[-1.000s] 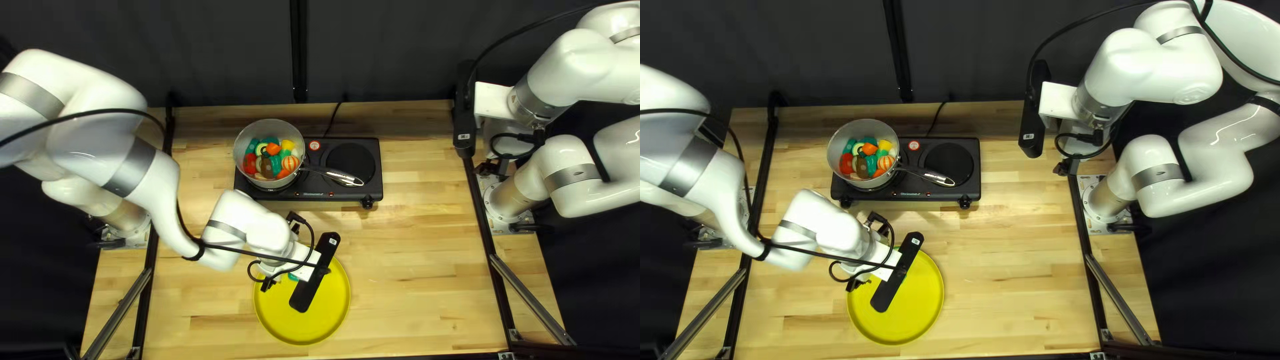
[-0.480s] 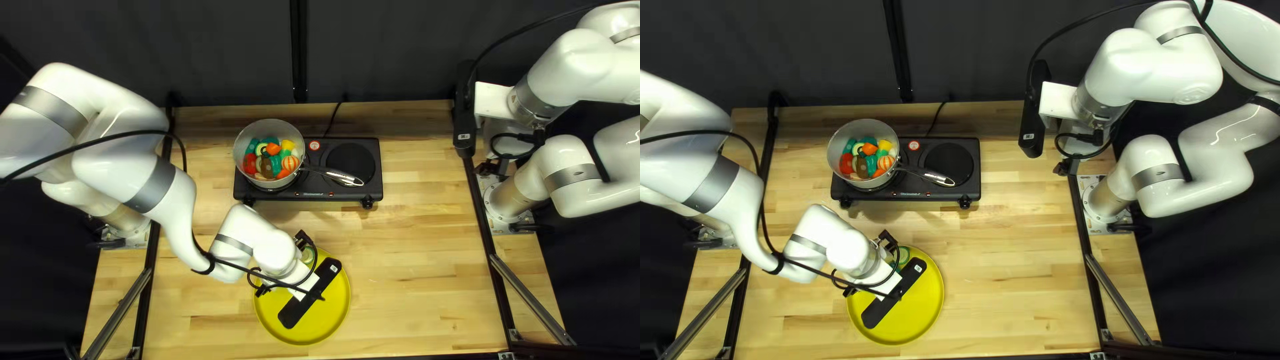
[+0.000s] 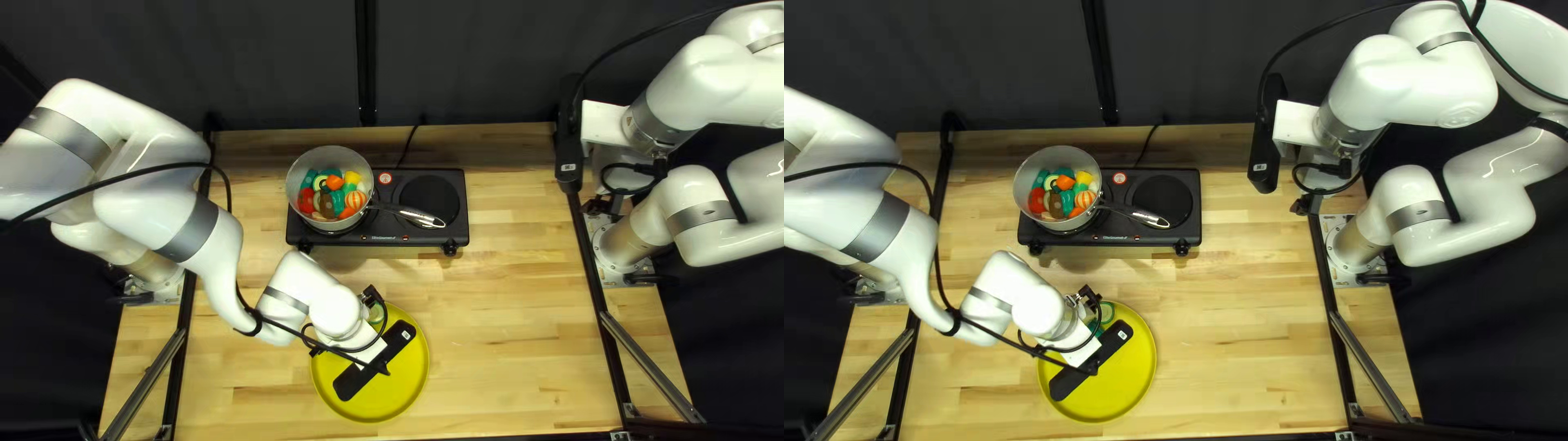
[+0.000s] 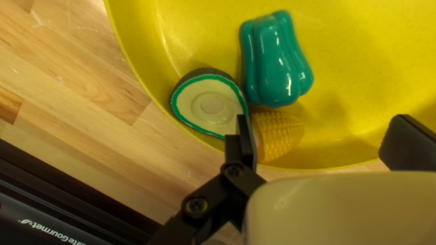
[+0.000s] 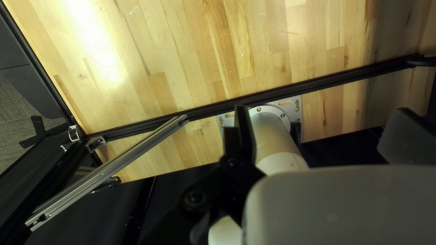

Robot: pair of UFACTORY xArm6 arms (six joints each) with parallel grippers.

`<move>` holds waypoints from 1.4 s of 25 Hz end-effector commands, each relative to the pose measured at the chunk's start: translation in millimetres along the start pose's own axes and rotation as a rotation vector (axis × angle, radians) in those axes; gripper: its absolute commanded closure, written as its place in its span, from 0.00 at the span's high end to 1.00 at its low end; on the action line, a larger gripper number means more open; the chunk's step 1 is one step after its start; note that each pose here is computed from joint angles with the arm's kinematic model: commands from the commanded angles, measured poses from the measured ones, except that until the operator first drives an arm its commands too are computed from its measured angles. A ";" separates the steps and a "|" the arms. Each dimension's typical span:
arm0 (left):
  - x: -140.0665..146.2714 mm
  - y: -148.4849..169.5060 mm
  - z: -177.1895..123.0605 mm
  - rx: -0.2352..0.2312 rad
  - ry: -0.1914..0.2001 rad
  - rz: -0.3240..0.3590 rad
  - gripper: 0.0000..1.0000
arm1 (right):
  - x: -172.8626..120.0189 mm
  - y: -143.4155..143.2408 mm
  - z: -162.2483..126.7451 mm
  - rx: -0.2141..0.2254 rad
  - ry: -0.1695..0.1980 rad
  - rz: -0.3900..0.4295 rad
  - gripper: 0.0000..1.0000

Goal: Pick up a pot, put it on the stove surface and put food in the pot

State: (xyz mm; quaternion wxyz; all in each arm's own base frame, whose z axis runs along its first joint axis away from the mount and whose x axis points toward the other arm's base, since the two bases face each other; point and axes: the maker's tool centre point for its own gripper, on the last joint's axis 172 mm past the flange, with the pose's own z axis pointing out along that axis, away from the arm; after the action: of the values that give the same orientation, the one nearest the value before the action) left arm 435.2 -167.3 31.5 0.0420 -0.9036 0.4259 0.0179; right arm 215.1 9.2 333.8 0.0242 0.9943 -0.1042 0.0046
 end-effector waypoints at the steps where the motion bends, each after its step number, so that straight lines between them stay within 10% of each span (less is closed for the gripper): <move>1: 3.2 -6.0 7.0 0.006 -0.010 0.000 1.00 | 0.0 0.0 0.0 0.000 0.000 0.000 1.00; 4: 0.6 -5.2 10.8 0.010 -0.019 -0.005 0.86 | 0.0 0.0 0.0 0.000 0.000 0.000 1.00; 5: 0.6 -5.2 10.8 0.010 -0.019 -0.005 0.00 | 0.0 0.0 0.0 0.000 0.000 0.000 1.00; 24: 0.6 -5.2 10.8 0.010 -0.019 -0.005 0.00 | 0.0 0.0 0.0 0.000 0.000 0.000 1.00; 35: -2.9 -12.7 -81.3 -0.011 -0.050 -0.014 0.00 | 0.0 0.0 0.0 0.000 0.000 0.000 1.00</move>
State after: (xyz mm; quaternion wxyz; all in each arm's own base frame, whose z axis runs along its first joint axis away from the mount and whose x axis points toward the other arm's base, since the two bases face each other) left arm 443.0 -166.5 98.0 0.0481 -0.9047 0.4213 0.0423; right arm 215.1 9.2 333.8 0.0242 0.9943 -0.1042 0.0046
